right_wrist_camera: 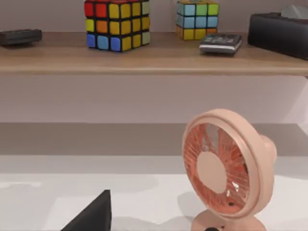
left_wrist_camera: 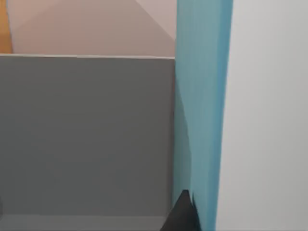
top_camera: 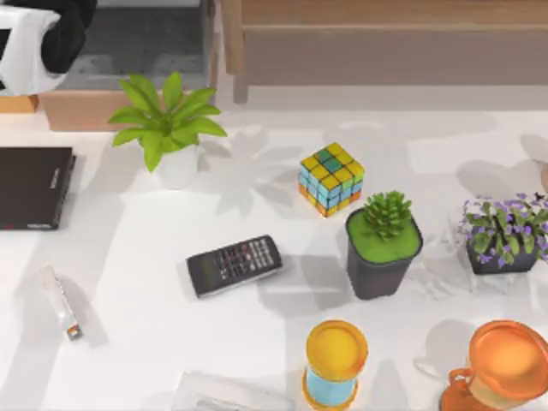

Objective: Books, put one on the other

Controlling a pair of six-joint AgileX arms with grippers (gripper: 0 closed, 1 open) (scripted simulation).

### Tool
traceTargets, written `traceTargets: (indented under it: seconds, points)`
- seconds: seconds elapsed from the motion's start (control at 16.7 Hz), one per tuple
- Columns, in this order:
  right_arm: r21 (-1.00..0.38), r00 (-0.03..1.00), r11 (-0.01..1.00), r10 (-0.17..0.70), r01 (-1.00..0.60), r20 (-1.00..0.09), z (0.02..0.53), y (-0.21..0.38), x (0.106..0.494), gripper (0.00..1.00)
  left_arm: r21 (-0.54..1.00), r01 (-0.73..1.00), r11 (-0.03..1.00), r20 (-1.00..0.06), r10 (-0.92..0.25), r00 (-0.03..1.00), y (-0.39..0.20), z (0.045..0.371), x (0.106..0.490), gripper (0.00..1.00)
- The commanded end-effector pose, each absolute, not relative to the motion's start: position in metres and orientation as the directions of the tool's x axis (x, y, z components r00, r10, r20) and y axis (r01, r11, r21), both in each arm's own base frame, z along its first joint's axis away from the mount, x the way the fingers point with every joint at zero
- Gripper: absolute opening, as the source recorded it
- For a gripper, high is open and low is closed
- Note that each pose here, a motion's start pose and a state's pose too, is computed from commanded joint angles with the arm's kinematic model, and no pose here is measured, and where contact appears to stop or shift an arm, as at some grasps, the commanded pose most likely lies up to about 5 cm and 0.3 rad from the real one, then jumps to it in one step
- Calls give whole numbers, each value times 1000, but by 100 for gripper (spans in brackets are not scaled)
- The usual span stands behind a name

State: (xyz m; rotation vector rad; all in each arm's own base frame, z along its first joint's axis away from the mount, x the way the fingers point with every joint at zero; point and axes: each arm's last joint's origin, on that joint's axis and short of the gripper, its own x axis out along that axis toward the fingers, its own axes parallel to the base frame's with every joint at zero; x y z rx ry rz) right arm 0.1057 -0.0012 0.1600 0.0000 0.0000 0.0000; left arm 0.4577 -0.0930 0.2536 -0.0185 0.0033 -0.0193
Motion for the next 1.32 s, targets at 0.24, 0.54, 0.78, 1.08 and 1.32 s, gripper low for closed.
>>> traceTargets:
  seconds: [0.24, 0.54, 0.78, 1.08, 1.32]
  points:
    - [0, 1000, 1000, 0, 0, 0, 160, -1, 106, 100, -18, 19, 1000, -3, -19, 1000, -93, 258, 453, 0]
    - [0, 1000, 1000, 0, 0, 0, 160, -1, 106, 100, 9, 35, 999, 19, -35, 999, -89, 264, 448, 0]
    - [0, 1000, 1000, 0, 0, 0, 160, -1, 106, 100, 185, 89, 979, 125, -113, 986, -72, 294, 416, 0]
    - [0, 1000, 1000, 0, 0, 0, 160, -1, 106, 100, 583, 20, 812, 227, -187, 956, -29, 315, 354, 0]
    - [0, 1000, 1000, 0, 0, 0, 160, -1, 106, 100, 856, -39, 516, 155, -183, 971, 11, 284, 312, 0]
